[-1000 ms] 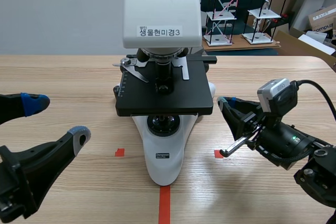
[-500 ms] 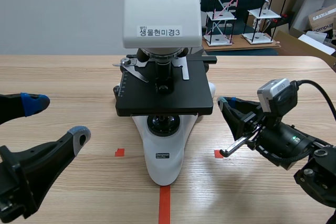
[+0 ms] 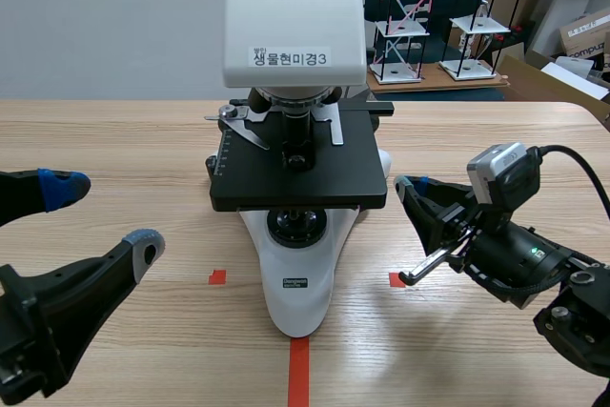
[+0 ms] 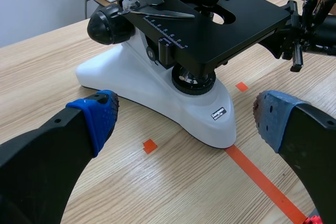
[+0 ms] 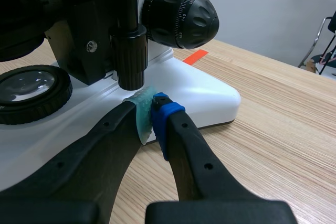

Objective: Return to the home posture

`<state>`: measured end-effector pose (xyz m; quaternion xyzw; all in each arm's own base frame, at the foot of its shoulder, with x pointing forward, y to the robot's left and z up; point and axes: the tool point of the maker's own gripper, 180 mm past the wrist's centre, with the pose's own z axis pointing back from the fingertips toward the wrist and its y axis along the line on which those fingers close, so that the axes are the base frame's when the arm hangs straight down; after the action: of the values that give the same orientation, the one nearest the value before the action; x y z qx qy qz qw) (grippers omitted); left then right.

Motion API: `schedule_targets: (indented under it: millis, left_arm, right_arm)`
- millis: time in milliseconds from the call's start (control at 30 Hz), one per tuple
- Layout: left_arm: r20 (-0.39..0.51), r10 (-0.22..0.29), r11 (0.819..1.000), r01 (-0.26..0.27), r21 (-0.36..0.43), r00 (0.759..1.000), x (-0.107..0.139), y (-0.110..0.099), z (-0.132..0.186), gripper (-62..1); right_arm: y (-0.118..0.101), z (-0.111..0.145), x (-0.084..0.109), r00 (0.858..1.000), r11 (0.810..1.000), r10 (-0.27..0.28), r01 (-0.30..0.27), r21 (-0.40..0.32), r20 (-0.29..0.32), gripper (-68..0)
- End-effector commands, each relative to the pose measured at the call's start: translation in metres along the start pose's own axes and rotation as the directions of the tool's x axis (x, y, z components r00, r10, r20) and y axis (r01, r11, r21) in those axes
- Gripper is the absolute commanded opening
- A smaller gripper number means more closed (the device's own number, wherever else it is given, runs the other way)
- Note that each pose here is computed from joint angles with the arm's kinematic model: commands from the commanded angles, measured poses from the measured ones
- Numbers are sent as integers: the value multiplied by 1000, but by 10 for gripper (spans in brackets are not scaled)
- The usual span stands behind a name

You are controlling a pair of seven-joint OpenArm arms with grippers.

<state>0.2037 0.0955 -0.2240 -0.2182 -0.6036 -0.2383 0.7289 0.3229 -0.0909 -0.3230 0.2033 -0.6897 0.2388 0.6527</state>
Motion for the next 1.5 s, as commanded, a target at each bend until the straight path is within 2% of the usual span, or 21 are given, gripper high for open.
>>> schedule_targets:
  millis: [0, 267, 367, 567, 633, 667, 800, 1067, 1167, 1367, 1467]
  left_arm:
    - [31, 4, 1000, -4, 1, 999, 9, -1, 0, -67]
    - [31, 4, 1000, -4, 1, 999, 9, -1, 0, -67]
    - [31, 4, 1000, -4, 1, 1000, 9, -1, 0, -67]
    - [31, 4, 1000, -4, 1, 999, 9, -1, 0, -67]
    - [31, 4, 1000, -4, 1, 999, 9, -1, 0, -67]
    - [31, 4, 1000, -4, 1, 999, 9, -1, 0, -67]
    - [31, 4, 1000, -4, 1, 1000, 9, -1, 0, -67]
    - [31, 4, 1000, -4, 1, 1000, 9, -1, 0, -67]
    - [31, 4, 1000, -4, 1, 1000, 9, -1, 0, -67]
    - [31, 4, 1000, -4, 1, 1000, 9, -1, 0, -67]
    - [31, 4, 1000, -4, 1, 1000, 9, -1, 0, -67]
  right_arm:
    - [-5, -3, 12, 999, 1000, 12, -12, -5, 37, -670]
    - [1, 12, 12, 998, 1000, -9, 10, -11, 66, -596]
    - [2, 25, 14, 998, 1000, 8, -8, -13, 60, -547]
    - [6, 57, 24, 998, 999, 50, -49, -21, 42, -313]
    - [7, 69, 31, 998, 998, 48, -46, -35, 48, -211]
    - [7, 75, 35, 998, 998, 44, -42, -43, 52, -182]
    - [16, 98, 53, 997, 998, 57, -55, -37, 51, -165]
    - [52, 126, 91, 996, 995, 69, -72, 69, 48, -128]
    - [65, 132, 97, 999, 993, 41, -44, 109, 29, -127]
    - [68, 138, 102, 1000, 995, 0, -2, 98, 21, -126]
    - [68, 138, 100, 1000, 995, 3, -3, 98, 9, -126]
